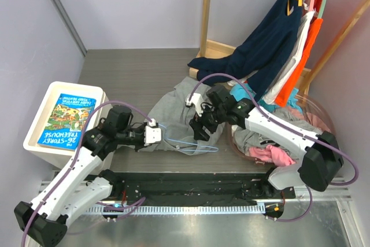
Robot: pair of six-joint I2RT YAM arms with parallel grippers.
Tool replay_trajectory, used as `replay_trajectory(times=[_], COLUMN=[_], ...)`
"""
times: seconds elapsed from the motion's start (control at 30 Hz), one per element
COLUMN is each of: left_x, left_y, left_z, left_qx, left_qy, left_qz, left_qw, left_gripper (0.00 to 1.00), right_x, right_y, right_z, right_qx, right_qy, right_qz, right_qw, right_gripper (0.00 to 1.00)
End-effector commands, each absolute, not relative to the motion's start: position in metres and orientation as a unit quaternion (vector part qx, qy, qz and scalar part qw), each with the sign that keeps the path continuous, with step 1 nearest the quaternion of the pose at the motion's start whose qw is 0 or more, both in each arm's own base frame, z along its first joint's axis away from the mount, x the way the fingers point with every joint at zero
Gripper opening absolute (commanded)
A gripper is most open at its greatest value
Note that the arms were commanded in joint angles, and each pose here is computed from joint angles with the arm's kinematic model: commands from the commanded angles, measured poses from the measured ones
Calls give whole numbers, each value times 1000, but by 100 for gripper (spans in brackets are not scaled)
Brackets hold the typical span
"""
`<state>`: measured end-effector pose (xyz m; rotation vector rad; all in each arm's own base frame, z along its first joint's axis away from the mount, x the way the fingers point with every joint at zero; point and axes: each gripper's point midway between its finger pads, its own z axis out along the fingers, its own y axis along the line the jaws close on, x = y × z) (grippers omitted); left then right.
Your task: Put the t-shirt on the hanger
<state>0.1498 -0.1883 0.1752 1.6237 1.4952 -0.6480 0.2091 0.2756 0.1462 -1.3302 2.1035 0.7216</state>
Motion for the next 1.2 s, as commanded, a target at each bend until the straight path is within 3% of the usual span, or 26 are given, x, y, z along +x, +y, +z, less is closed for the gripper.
replay_trajectory(times=[0.0,0.3,0.33,0.37,0.4,0.53,0.57,0.83,1.17], left_x=[155,166,166,166,167,165,164,194,184], left_y=[-193,-191,-189,-187,-185,-177,-177,-152,-140], left_z=[193,200,200,203,202,202,200,213,178], left_qx=[639,613,612,611,602,593,591,532,604], left_qy=[586,614,617,616,625,635,637,667,662], left_qz=[-253,-239,-235,-228,-225,-212,-213,-120,-92], left_qw=[430,435,436,442,443,447,447,508,435], left_gripper=[0,0,0,0,0,0,0,0,0], right_x=[207,210,211,215,212,213,213,220,234], right_y=[280,292,288,282,275,251,247,215,212], right_z=[141,110,106,104,98,93,94,105,144], right_qx=[-505,-488,-489,-489,-492,-480,-477,-458,-457], right_qy=[781,811,814,817,819,830,831,844,831], right_qz=[266,215,204,192,187,188,189,173,182], right_qw=[254,242,239,239,230,211,213,220,260], right_gripper=[76,78,71,55,45,15,2,1,1])
